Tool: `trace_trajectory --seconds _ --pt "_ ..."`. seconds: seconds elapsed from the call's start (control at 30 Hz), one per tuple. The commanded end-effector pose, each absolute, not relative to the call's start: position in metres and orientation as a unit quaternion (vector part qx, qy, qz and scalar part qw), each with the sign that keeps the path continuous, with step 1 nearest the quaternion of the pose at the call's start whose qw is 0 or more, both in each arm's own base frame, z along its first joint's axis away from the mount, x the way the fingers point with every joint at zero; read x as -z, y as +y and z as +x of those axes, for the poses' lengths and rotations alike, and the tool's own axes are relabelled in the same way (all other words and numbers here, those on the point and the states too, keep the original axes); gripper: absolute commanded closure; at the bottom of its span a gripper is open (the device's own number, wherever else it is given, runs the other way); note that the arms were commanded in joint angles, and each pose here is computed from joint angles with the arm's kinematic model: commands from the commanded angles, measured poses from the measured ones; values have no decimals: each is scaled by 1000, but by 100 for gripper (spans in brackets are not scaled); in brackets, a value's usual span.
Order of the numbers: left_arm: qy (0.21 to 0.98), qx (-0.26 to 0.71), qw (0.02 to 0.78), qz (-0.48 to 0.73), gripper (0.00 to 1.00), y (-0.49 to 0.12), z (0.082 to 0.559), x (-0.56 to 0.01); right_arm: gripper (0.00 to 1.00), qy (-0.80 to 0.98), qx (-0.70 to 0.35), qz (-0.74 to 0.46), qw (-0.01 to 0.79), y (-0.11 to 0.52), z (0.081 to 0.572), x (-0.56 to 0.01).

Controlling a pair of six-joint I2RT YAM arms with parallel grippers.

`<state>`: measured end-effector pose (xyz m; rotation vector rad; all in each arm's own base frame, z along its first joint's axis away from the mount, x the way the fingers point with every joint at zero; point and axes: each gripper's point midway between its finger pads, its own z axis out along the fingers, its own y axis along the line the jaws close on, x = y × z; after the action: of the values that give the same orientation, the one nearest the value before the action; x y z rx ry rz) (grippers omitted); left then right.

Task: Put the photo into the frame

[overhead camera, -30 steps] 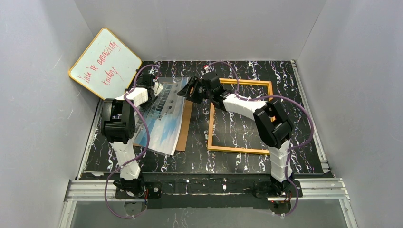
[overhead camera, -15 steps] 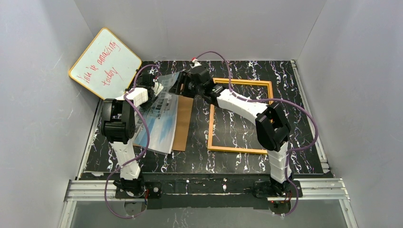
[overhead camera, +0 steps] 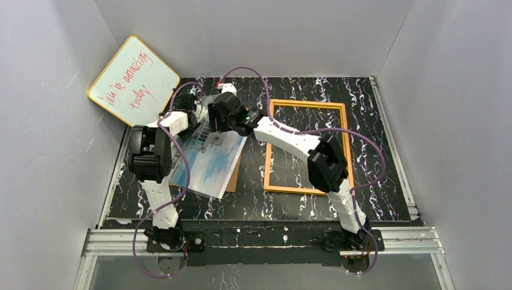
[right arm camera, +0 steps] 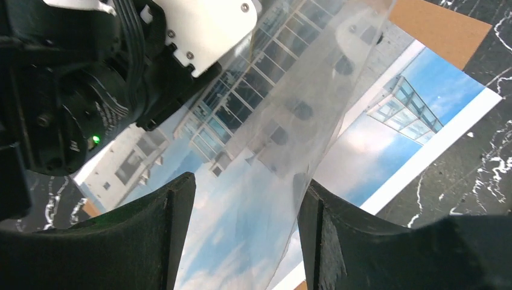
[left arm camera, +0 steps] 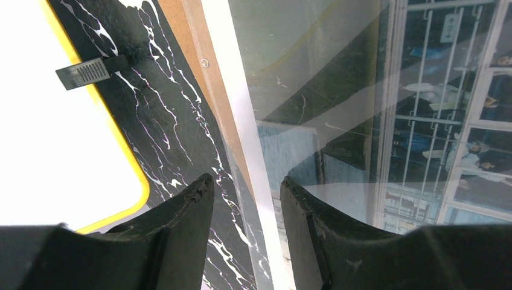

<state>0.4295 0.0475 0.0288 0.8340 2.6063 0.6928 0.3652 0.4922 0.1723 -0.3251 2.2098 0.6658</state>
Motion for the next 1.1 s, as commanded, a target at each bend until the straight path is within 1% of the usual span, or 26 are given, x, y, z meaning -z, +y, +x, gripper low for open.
trace_trajectory --seconds 0.0,0.13,0.23,0.27,0.33,0.37,0.4,0.43,0.5,0.6,0.63,0.67,0.7,0.77,0.87,0.93,1.07 --pt "943 -102 12 318 55 18 342 48 30 858 -251 -143 424 496 367 -190" --pt "943 -103 13 317 55 19 343 47 30 855 -287 -134 410 501 360 -185" --pt "942 -104 13 318 55 19 343 45 34 856 -336 -100 381 498 359 -177" --pt "942 -105 12 318 55 19 343 45 38 851 -360 -85 372 496 362 -177" --pt "942 -105 13 318 55 20 343 44 52 844 -403 -56 349 490 366 -174" --pt "942 -105 13 318 56 20 343 44 58 836 -431 -46 338 487 366 -176" --pt "942 -105 13 317 56 20 343 44 62 835 -446 -29 320 481 365 -168" --pt "942 -105 12 317 56 20 343 44 63 829 -462 -21 315 477 367 -170" --pt "942 -106 14 317 56 20 345 42 69 818 -485 -12 307 470 370 -173" --pt "943 -105 18 314 54 20 350 34 90 807 -509 -1 299 459 376 -184" --pt "945 -105 23 310 52 21 354 28 95 802 -517 3 298 455 379 -188" --pt "947 -101 30 305 50 20 358 22 99 795 -528 5 297 451 380 -194" --pt "949 -96 38 297 47 20 363 14 99 789 -536 9 300 445 384 -200" --pt "953 -84 53 285 37 18 374 -7 99 783 -543 7 302 437 386 -213" --pt "953 -76 90 278 11 14 391 -49 99 784 -537 11 311 415 389 -229" --pt "950 -68 119 280 3 8 400 -76 99 791 -525 19 314 393 391 -235" --pt "948 -54 144 279 2 -2 408 -110 99 820 -480 42 309 336 389 -234"
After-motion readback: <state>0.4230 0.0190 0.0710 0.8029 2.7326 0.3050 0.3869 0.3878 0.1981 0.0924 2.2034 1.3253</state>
